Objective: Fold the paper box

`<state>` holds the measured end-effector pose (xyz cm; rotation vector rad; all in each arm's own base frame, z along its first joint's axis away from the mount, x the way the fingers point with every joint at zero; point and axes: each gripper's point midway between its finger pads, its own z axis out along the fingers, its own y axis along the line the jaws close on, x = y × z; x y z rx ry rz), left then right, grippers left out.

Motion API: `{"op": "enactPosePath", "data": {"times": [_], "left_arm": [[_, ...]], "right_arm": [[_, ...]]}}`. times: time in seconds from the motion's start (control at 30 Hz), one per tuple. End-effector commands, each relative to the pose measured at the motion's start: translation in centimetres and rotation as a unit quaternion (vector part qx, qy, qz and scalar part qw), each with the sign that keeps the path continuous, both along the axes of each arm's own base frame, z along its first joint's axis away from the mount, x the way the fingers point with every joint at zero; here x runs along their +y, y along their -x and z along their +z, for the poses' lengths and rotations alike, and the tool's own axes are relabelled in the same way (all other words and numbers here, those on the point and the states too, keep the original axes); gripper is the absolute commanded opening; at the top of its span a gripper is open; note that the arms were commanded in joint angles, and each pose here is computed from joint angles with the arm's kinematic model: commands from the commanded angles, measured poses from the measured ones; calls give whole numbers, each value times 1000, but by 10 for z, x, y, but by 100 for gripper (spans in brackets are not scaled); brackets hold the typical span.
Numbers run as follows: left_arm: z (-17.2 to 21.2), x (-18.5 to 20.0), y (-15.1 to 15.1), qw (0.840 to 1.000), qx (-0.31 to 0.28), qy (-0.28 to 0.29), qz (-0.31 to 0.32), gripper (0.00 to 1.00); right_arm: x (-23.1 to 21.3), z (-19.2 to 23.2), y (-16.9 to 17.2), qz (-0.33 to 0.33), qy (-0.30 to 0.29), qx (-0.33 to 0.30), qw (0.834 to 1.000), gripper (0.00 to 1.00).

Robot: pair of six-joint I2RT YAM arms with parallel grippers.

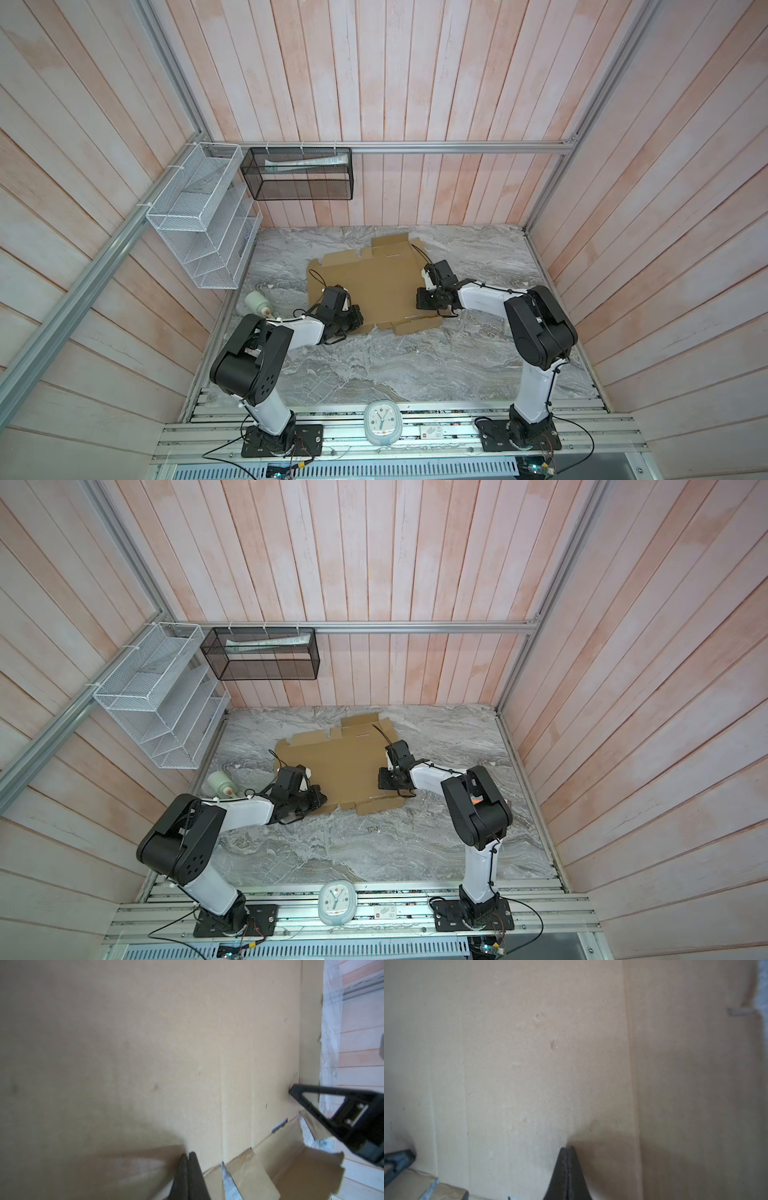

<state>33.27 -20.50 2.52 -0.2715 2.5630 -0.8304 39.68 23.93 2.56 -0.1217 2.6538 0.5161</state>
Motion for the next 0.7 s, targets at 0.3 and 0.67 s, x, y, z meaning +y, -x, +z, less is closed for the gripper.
{"op": "enactPosePath", "data": {"times": [0.3,0.67], "left_arm": [[24,-71,13,999,-18,33,-31,0],[68,-14,-21,997,-72,4,5,0]], "right_arm": [[-3,10,-43,4,36,-23,999,2],[38,62,10,15,24,-71,997,4]]}}
